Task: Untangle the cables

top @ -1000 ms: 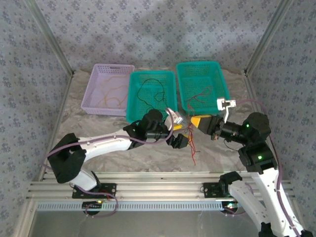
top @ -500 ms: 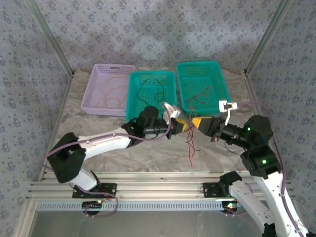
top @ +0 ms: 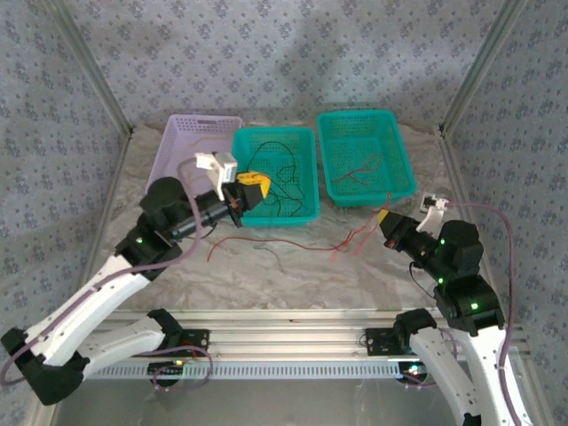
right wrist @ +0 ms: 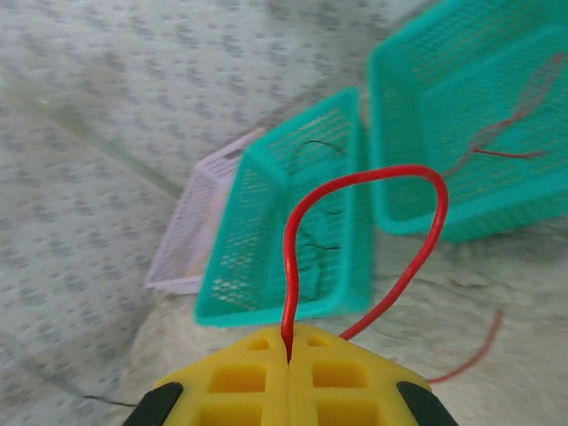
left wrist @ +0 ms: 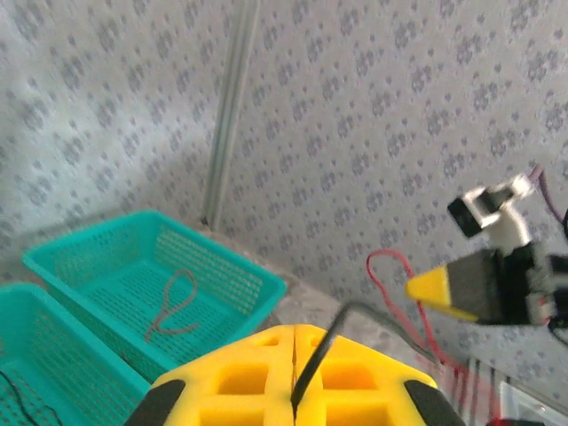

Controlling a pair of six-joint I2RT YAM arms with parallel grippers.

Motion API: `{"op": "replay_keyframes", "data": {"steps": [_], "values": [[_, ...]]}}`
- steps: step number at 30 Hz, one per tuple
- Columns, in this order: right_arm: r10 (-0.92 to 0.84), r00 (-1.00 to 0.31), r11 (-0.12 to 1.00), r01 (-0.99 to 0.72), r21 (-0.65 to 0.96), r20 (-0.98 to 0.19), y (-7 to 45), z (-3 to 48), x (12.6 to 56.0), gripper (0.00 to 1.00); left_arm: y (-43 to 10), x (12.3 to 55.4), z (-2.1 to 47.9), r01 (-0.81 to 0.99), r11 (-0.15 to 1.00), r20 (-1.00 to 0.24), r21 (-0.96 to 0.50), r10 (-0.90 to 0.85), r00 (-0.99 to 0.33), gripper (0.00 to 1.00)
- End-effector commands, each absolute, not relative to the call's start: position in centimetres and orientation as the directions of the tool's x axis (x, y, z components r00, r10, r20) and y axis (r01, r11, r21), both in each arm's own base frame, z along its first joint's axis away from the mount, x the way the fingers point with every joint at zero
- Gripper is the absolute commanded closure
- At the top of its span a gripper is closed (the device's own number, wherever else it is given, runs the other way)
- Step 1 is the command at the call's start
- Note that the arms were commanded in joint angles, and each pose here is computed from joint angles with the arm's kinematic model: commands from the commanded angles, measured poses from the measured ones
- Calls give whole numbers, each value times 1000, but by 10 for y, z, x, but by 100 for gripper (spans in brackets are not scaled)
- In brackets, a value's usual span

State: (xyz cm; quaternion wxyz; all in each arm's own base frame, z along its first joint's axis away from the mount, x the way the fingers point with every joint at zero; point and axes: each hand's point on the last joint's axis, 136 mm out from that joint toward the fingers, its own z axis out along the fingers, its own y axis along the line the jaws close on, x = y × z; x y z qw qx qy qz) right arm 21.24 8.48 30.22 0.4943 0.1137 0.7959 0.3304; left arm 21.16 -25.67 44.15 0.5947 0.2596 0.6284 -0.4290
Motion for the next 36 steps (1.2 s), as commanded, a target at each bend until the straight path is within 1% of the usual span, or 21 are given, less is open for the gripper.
{"op": "replay_keyframes", "data": {"steps": [1, 4, 9, 12, 16, 20, 25, 28, 31, 33, 36], "values": [[512, -489, 803, -18, 595, -706, 64, 274, 217, 100, -232, 205, 480, 815, 559, -982, -152, -181, -59, 100], [522, -501, 798, -1, 603, -691, 62, 262, 220, 100, -228, 203, 510, 814, 570, -981, -111, -195, 3, 100], [534, -496, 799, 31, 600, -685, 56, 254, 223, 100, -238, 213, 555, 820, 572, -977, -13, -184, 113, 100], [537, -459, 791, -16, 611, -707, 58, 272, 228, 100, -244, 234, 576, 802, 596, -971, 37, -167, 169, 100], [499, -412, 824, -47, 564, -762, 54, 299, 229, 100, -244, 277, 586, 785, 619, -971, 24, -172, 166, 100], [483, -370, 839, -64, 541, -794, 50, 320, 228, 100, -249, 317, 575, 770, 638, -977, 10, -156, 142, 100], [468, -311, 859, -59, 508, -827, 43, 343, 235, 100, -257, 351, 534, 754, 657, -986, -25, -142, 90, 100], [475, -295, 854, -73, 516, -829, 45, 356, 247, 100, -255, 375, 503, 722, 691, -991, -39, -119, 60, 100], [488, -279, 843, -96, 530, -827, 48, 370, 261, 100, -251, 399, 476, 710, 699, -992, -88, -127, 2, 100], [494, -248, 843, -100, 529, -834, 47, 381, 274, 100, -251, 413, 456, 695, 712, -994, -100, -109, -31, 100], [512, -230, 833, -103, 544, -828, 48, 389, 293, 100, -257, 427, 427, 698, 701, -989, -146, -111, -95, 100]]}}
